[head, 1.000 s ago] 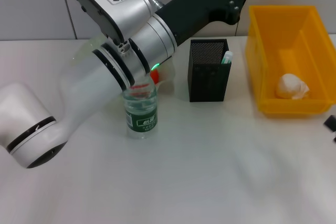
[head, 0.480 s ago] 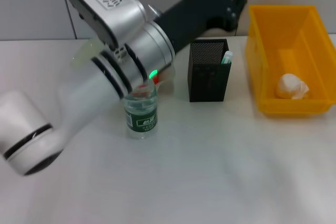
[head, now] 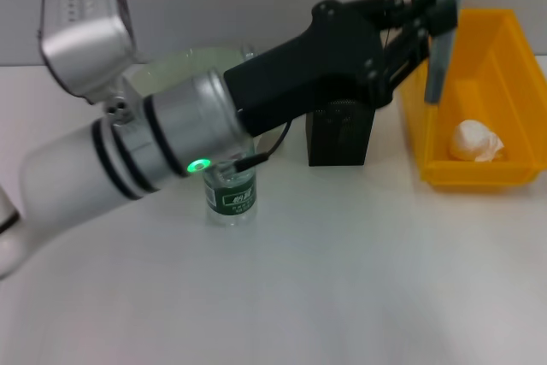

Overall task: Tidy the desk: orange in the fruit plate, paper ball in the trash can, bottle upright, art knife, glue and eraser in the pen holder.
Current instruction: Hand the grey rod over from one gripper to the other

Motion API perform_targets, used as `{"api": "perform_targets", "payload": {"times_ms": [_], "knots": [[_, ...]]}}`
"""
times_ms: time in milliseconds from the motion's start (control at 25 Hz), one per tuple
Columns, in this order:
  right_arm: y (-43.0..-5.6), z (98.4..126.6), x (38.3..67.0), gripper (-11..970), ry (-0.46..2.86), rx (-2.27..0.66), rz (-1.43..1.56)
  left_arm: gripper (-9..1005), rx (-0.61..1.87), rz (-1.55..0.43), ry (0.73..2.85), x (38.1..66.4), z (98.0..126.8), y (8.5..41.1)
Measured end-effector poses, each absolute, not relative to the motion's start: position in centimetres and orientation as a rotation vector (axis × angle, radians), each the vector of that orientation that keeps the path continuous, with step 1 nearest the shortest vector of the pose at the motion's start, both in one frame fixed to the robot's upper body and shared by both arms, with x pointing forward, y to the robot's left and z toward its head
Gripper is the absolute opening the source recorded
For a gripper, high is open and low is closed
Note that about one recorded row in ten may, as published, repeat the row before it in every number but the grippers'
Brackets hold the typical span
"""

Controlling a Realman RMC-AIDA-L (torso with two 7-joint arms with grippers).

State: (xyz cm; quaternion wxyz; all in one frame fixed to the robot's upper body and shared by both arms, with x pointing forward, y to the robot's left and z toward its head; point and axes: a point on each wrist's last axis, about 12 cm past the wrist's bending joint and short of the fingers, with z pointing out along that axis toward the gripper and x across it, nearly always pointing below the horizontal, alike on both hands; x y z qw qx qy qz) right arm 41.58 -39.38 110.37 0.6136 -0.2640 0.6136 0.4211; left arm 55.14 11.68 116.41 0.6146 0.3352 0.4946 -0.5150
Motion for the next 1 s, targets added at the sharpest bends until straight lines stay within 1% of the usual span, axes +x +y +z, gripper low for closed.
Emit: {"api": "perform_targets", "payload": {"times_ms": [80,200,320,440,720,1000], "knots": [[-39.5,111.3,41.8,585,1.426,-0.707,1.022,136,0.865,-1.266,1.148,54.6,116.4,12.3],[-39.7,112.4,42.4,585,1.45,-0.802,1.058,136,0.941,-1.313,1.154,54.1,116.4,12.6],[-39.5,112.9,43.0,585,1.461,-0.844,1.072,137,0.999,-1.331,1.153,53.5,116.2,12.6],[-39.0,112.8,43.3,585,1.441,-0.86,1.079,137,1.046,-1.337,1.144,52.9,115.8,12.7],[-36.7,112.1,44.0,585,1.373,-0.895,1.102,138,1.107,-1.312,1.153,52.5,115.0,12.6],[-35.1,111.6,44.9,585,1.362,-0.904,1.121,139,1.105,-1.306,1.171,52.6,114.6,12.7]]}}
